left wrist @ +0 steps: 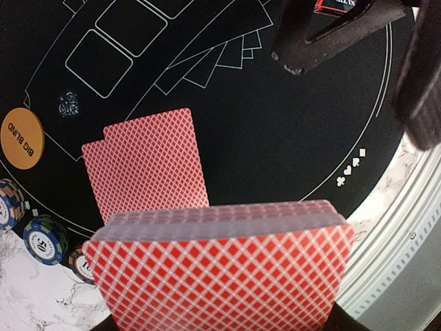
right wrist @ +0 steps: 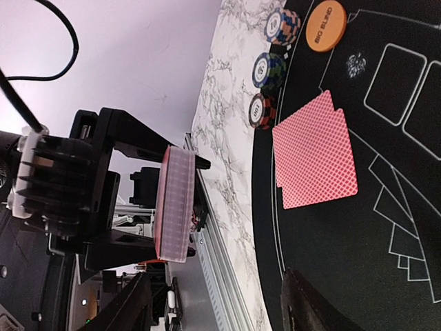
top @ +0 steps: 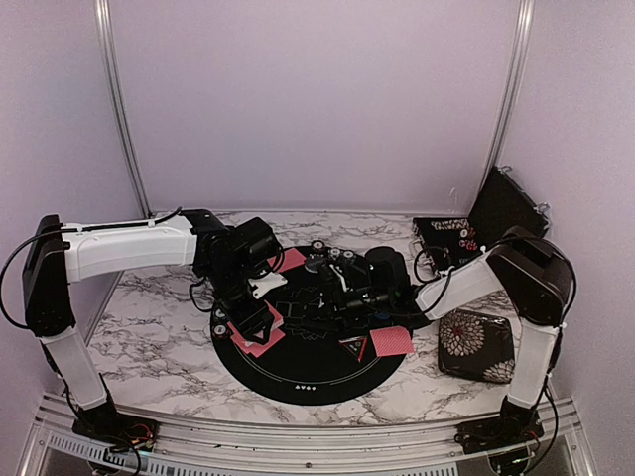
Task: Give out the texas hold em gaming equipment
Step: Pick up the poker card from the face-down deck piles.
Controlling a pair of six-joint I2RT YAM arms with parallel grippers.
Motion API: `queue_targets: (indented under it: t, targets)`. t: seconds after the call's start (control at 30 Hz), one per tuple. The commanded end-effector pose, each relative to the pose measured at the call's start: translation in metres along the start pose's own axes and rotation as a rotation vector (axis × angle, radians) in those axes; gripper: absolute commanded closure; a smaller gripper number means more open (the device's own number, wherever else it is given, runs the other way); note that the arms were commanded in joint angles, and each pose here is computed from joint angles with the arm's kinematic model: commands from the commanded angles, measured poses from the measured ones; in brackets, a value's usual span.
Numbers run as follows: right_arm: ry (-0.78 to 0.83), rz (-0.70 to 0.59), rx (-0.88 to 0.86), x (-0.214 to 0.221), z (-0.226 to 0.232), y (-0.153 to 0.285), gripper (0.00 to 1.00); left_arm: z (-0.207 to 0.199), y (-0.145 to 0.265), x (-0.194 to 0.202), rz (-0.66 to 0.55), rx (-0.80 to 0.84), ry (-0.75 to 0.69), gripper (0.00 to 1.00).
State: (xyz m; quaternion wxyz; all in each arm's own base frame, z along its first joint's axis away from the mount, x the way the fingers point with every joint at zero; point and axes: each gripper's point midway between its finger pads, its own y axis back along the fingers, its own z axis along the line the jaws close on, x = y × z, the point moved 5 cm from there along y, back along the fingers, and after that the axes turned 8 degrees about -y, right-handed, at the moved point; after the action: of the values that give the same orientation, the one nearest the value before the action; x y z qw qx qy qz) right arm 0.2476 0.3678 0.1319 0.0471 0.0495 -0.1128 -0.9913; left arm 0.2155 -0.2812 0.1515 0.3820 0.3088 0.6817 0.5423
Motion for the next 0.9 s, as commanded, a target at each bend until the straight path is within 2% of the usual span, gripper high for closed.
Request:
queue_targets:
  t: [0.0,0.5,0.87]
  targets:
    - [0.015,0.021,-0.083,-0.003,0.018,-0.012,0.38,-0.002,0.012,0.001,-0.027,0.008,-0.004,0.45]
    - [-0.035,0.048,-0.178,0.0,0.024,-0.032,0.38,-0.002,0.011,0.001,-0.026,0.008,-0.005,0.45]
    - [-0.055,0.067,-0.173,-0.002,0.021,-0.048,0.41,-0.002,0.012,0.003,-0.029,0.007,-0.004,0.45]
